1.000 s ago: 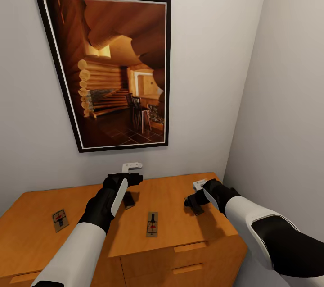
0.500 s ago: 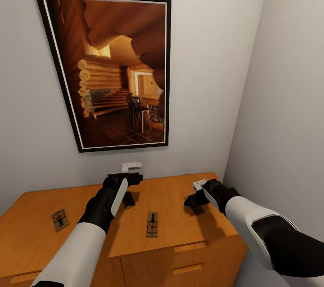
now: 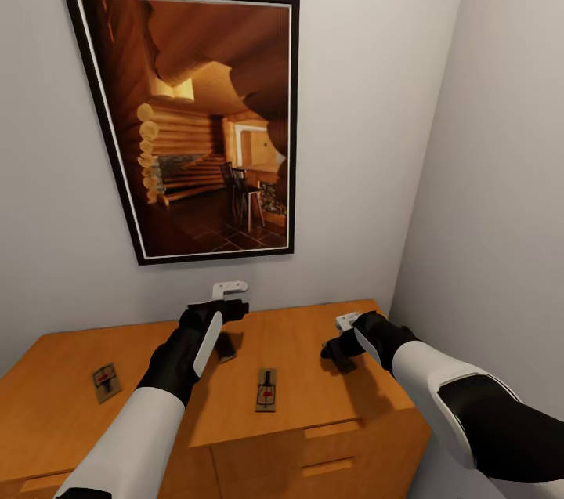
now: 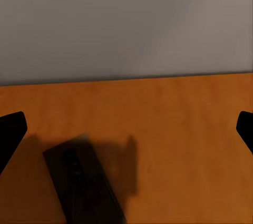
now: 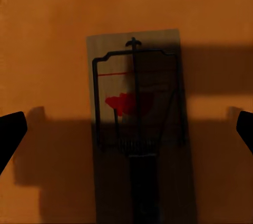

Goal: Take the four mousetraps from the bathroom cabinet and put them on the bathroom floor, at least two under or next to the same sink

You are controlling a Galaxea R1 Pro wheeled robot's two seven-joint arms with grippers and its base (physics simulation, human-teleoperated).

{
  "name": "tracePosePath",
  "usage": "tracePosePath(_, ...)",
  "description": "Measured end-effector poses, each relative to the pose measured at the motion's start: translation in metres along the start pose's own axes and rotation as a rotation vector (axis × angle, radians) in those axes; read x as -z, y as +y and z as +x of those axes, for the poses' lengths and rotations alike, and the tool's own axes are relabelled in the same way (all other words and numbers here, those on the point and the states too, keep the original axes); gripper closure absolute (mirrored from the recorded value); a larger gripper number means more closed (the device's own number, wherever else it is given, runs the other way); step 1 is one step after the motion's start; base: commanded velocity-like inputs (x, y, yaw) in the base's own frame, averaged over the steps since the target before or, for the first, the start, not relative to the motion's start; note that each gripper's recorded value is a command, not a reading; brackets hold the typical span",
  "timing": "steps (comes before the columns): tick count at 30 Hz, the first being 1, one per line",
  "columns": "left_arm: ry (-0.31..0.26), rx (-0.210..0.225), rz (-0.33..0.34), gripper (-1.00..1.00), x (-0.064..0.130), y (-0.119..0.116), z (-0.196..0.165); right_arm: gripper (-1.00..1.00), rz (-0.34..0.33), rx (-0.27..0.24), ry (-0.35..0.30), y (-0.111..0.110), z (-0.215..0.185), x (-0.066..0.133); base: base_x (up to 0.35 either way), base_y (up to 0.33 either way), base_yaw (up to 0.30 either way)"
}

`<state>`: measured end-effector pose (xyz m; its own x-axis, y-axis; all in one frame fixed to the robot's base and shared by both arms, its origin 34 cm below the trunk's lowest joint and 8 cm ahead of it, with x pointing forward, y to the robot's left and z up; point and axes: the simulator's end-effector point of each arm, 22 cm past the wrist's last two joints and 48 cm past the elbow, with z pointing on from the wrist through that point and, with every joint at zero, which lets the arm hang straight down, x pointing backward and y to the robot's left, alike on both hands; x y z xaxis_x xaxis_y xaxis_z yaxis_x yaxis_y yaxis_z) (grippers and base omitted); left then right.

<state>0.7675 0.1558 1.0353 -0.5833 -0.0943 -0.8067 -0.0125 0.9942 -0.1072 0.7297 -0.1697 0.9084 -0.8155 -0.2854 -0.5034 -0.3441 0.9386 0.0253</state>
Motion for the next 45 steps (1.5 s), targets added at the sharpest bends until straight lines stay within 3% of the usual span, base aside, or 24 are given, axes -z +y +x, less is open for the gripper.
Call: tracePosePath(45,-0.001,0.000,0.000,-1.00,0.000,0.000,0.000,-1.00,0.043,0.033,0.010,-0.012,0.003,0.001,-0.009,0.014,0.000)
